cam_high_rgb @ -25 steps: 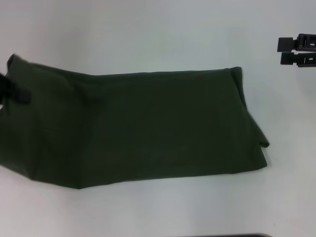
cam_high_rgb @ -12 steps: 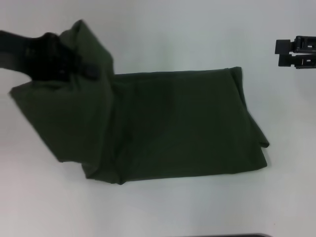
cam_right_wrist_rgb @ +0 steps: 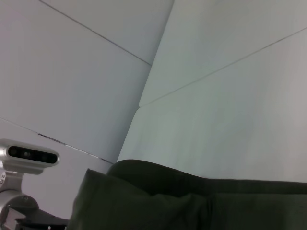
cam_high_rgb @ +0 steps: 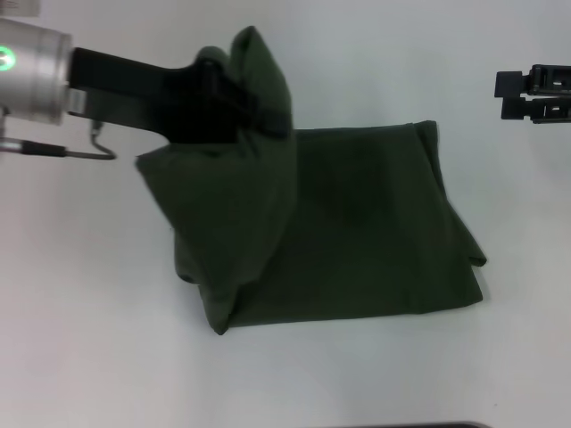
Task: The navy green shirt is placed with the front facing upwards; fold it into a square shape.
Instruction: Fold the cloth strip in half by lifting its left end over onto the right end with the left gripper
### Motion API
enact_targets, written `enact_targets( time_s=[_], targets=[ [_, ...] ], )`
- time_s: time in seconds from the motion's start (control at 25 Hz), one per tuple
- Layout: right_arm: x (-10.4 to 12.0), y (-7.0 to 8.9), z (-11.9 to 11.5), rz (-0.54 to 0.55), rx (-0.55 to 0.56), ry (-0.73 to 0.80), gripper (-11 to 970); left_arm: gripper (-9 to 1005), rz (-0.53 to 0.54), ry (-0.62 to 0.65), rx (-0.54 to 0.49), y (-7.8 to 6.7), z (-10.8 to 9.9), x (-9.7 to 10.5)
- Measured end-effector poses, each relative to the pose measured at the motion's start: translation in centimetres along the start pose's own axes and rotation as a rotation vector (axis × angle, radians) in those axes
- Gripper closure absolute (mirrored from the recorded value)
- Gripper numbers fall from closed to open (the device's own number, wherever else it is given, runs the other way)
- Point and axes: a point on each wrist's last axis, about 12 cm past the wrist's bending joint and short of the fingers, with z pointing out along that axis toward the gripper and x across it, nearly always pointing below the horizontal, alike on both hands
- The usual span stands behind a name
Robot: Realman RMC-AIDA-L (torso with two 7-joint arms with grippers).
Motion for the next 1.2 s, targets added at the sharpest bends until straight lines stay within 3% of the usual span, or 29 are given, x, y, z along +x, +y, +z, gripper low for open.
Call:
enact_targets(
  time_s=[0.36, 0.6, 0.92, 1.2],
  targets=[
    [0.0, 0.0, 0.0, 0.0, -0.001, 0.0, 46, 925, -0.01, -0.022, 0.007, 0.3, 3.5, -0.5],
    [0.0, 0.0, 0.0, -0.001, -0.001, 0.001, 46, 925, -0.013, -0.025, 0.003, 0.5, 4.3, -0.7],
    [0.0, 0.0, 0.1, 0.0, -0.001, 0.0, 45, 924, 0.028, 0.011, -0.008, -0.3, 6.1, -1.1],
    [-0.1, 0.0, 0.1, 0.0, -0.001, 0.0, 47, 924, 0.089, 0.063, -0.141, -1.4, 6.4, -2.3]
  ],
)
